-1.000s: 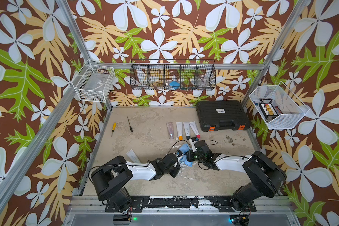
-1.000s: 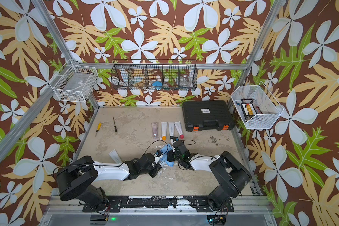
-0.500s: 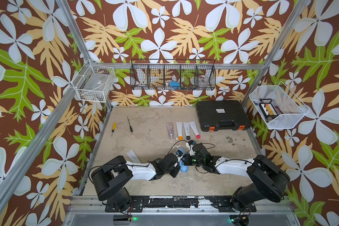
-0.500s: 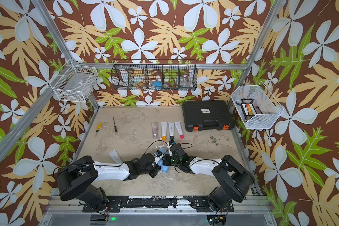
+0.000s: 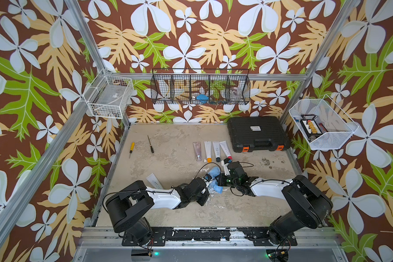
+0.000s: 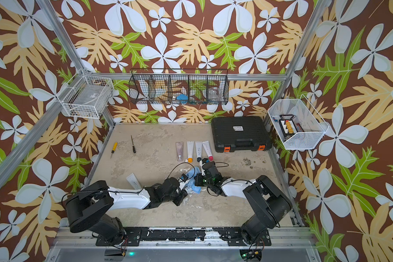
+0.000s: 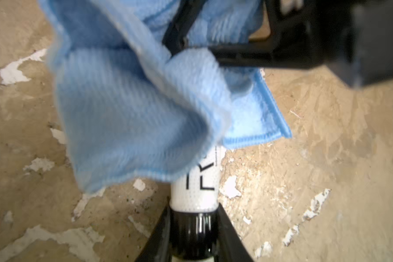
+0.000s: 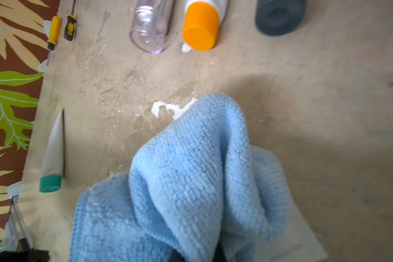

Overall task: Wipe the surface of the toothpaste tube
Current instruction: Wipe the dirt from the toothpaste tube.

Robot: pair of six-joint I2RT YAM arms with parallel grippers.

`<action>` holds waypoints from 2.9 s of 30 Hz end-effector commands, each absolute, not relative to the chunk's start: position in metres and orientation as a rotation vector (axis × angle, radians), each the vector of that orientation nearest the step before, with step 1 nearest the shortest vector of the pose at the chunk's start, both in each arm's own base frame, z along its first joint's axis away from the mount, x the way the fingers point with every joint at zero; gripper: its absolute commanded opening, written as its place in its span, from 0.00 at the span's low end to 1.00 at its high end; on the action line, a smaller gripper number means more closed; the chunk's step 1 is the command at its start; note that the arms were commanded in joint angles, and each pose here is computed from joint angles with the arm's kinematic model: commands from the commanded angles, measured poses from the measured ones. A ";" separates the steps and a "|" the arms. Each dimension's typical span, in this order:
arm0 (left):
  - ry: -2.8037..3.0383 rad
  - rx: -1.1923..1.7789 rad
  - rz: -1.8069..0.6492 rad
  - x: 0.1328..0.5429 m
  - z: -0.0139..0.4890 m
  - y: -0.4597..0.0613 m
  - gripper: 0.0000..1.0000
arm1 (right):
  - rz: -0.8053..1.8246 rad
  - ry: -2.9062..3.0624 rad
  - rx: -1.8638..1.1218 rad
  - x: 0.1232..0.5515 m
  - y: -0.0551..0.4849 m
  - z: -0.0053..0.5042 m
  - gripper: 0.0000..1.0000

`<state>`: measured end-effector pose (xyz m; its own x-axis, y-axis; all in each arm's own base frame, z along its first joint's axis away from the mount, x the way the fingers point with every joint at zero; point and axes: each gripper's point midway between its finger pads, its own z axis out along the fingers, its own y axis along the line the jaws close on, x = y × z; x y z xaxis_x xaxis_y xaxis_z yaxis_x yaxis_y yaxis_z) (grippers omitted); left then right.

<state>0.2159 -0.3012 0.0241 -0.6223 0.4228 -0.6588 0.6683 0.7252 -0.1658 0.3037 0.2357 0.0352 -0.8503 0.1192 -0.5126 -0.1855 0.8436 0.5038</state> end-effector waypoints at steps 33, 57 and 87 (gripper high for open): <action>2.278 0.838 -0.568 0.218 0.033 -0.307 0.17 | 0.844 2.595 -0.160 0.256 0.264 0.030 0.00; 2.272 0.832 -0.561 0.218 0.035 -0.306 0.17 | 0.629 2.631 -0.131 0.264 0.227 0.010 0.00; 2.271 0.814 -0.540 0.221 0.036 -0.303 0.17 | 0.599 2.613 -0.130 0.288 0.212 0.022 0.00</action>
